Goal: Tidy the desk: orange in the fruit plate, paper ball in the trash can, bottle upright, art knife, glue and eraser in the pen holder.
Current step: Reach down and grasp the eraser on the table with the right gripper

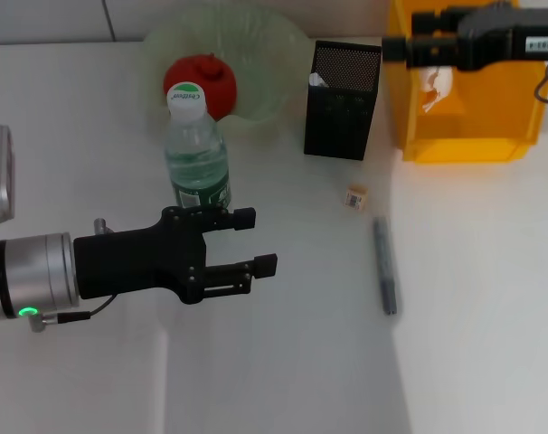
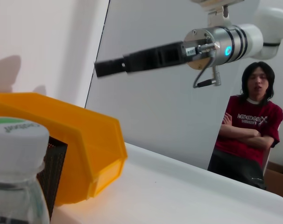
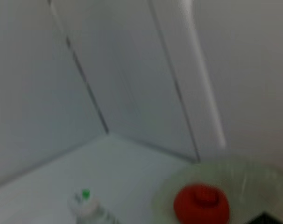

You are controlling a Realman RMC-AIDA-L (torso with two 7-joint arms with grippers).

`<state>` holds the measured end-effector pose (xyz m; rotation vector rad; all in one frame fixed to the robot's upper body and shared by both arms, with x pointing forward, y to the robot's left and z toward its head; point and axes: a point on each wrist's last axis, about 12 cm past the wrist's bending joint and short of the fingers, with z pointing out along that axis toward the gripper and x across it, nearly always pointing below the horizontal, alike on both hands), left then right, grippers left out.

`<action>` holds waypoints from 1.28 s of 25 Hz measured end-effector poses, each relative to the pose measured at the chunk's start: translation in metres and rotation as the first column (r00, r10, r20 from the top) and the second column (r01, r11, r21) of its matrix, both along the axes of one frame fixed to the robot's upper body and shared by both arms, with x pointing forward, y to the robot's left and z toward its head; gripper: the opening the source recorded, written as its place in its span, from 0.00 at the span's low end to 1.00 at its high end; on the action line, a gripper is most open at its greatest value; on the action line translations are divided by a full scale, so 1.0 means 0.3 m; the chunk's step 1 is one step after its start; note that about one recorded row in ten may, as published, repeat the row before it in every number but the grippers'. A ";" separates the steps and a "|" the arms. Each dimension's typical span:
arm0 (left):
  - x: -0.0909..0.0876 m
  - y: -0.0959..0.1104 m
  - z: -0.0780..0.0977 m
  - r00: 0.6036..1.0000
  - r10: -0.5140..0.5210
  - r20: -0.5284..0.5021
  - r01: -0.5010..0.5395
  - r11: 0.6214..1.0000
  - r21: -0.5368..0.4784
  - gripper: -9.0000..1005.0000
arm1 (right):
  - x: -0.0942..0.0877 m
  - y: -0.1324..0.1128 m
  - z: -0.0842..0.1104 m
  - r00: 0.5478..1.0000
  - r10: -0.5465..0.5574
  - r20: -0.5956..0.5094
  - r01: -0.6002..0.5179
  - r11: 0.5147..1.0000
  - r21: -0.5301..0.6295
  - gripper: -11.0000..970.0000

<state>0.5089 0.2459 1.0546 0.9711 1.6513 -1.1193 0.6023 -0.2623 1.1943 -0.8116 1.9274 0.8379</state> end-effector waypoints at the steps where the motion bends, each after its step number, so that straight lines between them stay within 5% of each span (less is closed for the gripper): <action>1: 0.000 0.000 0.000 1.000 0.000 0.000 0.000 1.000 0.001 0.73 | -0.003 0.013 0.016 0.998 0.037 -0.041 -0.040 0.997 -0.072 0.75; 6: 0.002 -0.006 0.004 1.000 -0.010 -0.004 0.010 1.000 -0.001 0.73 | 0.028 0.094 0.062 0.977 0.118 -0.176 -0.168 0.938 -0.303 0.79; 12: -0.002 -0.016 -0.002 0.999 -0.037 -0.007 0.037 0.999 0.020 0.73 | 0.103 0.207 -0.010 0.958 0.013 -0.287 -0.166 0.840 -0.517 0.79; 32: 0.007 0.000 -0.003 1.000 -0.017 -0.002 0.017 0.999 0.039 0.73 | 0.122 0.336 -0.198 0.949 0.011 -0.316 -0.199 0.798 -0.568 0.76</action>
